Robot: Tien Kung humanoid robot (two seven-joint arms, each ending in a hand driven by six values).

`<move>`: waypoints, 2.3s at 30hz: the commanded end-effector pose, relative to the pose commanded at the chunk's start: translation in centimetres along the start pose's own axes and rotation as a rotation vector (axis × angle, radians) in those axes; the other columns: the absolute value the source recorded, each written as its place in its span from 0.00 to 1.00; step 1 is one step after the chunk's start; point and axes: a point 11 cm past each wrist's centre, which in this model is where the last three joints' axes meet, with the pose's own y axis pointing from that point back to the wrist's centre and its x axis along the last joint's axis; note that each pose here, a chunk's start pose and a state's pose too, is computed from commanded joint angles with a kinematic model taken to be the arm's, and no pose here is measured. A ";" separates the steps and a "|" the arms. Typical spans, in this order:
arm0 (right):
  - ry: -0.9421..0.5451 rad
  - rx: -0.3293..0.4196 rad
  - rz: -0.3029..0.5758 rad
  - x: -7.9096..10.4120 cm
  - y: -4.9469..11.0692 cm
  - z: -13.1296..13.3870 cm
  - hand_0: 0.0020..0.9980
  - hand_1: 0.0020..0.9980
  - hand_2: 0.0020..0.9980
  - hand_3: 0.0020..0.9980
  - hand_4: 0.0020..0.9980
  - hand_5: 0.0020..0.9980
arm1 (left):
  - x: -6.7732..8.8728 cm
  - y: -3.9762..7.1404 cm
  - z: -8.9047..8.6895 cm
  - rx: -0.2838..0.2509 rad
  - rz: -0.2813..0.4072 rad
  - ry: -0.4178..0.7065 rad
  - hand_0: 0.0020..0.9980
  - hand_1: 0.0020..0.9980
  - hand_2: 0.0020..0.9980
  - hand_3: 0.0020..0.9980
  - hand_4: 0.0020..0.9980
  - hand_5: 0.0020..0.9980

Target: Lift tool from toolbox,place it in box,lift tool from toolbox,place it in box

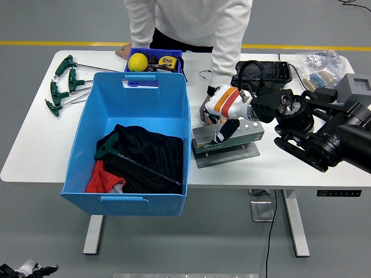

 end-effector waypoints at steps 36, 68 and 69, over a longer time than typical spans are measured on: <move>0.070 -0.003 0.001 -0.6 0.6 1.0 0.21 0.17 0.23 0.25 0.98 0.69 | 0.1 0.0 0.4 -0.011 0.005 0.000 0.71 0.67 0.68 0.63 0.66 0.67; -0.017 0.053 0.284 9.7 3.8 2.3 0.00 0.00 0.00 0.00 0.91 0.70 | 0.6 -0.1 -0.4 0.004 0.008 0.001 0.70 0.66 0.68 0.63 0.66 0.67; -0.023 0.050 0.296 10.3 4.0 2.5 0.00 0.00 0.00 0.00 0.89 0.69 | 0.6 -0.1 -0.4 0.004 0.009 0.002 0.70 0.66 0.68 0.63 0.66 0.67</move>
